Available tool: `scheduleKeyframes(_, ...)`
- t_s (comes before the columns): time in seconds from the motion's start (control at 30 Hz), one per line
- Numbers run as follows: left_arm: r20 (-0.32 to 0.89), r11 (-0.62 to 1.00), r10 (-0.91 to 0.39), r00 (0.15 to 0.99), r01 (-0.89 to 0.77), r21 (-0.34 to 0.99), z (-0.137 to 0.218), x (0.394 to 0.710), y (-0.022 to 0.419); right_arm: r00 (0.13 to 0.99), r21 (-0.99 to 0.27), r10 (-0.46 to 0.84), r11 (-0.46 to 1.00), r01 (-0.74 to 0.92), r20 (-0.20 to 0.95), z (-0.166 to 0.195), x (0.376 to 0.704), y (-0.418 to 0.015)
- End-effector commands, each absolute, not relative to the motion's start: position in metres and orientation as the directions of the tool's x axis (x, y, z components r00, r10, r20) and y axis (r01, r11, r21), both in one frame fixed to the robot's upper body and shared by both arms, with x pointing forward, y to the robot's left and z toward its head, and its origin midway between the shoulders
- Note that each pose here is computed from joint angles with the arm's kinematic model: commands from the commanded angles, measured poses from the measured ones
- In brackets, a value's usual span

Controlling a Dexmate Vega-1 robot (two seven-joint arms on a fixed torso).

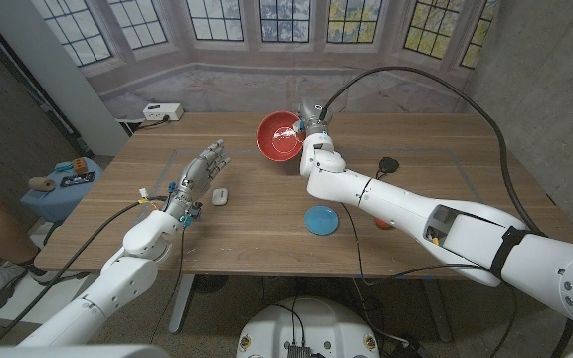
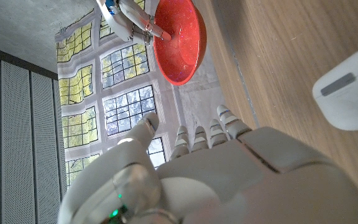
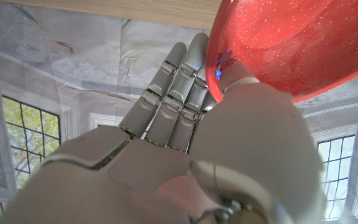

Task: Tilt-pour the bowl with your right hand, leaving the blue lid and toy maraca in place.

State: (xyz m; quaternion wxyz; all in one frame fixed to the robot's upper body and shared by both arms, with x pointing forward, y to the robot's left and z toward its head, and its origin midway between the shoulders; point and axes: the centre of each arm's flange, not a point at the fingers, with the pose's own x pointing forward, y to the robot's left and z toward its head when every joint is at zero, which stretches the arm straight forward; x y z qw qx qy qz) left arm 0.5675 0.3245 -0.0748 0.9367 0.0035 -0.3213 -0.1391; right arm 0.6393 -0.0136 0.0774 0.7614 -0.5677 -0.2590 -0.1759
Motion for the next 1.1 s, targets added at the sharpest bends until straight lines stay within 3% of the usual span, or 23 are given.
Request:
scheduleKeyframes(0.03,0.601,0.961,-0.267,0.753,0.257,0.104,-0.076,0.563,0.324,0.735,-0.716,0.026,0.25,0.652,0.678,0.072,0.639,-0.01)
scheduleKeyframes(1.1,0.586,0.96,-0.27,0.764,0.261,0.102,-0.084,0.558,0.322,0.59,-0.594,0.077,0.033,0.804,0.804,0.057,0.645,0.002)
